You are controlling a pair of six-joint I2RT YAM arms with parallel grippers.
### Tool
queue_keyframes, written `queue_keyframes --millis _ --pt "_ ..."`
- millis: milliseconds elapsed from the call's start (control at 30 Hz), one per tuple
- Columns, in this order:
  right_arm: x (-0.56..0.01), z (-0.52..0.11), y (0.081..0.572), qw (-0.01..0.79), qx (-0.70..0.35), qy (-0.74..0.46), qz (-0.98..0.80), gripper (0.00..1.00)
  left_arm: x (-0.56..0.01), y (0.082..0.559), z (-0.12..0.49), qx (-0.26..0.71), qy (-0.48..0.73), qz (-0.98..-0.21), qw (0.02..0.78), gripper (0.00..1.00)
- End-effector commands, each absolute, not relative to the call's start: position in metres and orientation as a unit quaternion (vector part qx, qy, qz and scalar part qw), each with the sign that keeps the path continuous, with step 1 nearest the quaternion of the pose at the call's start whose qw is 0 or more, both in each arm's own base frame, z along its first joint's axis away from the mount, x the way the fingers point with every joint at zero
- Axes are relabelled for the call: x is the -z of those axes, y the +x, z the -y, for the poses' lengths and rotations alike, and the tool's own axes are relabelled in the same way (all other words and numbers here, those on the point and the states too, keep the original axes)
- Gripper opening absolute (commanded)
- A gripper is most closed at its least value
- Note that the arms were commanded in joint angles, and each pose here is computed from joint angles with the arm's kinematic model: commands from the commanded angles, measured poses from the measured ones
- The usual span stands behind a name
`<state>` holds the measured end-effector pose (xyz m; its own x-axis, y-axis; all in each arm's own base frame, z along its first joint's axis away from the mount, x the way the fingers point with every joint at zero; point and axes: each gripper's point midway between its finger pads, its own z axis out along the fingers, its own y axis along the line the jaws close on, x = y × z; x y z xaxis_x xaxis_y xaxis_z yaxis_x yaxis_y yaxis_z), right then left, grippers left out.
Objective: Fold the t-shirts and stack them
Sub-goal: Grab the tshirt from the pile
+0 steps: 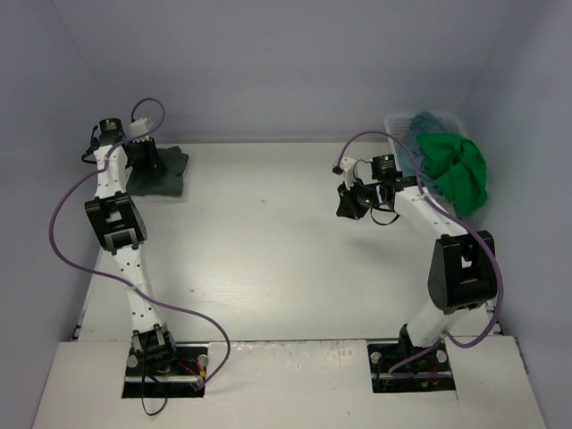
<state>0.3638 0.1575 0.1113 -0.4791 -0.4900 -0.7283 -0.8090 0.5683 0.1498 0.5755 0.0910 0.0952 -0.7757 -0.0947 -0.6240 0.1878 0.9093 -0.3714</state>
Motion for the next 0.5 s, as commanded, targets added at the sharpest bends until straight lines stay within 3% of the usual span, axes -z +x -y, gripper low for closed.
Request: queue_keyframes --millis 0,467 --pt "-0.125 -0.159 0.365 0.342 -0.251 -0.402 -0.812 0.00 -0.139 0.578 -0.080 0.252 0.046 -0.893 0.370 0.06" --pt "-0.125 -0.159 0.366 0.340 -0.252 -0.401 -0.813 0.00 -0.098 0.568 -0.078 0.276 0.028 -0.905 0.323 0.06"
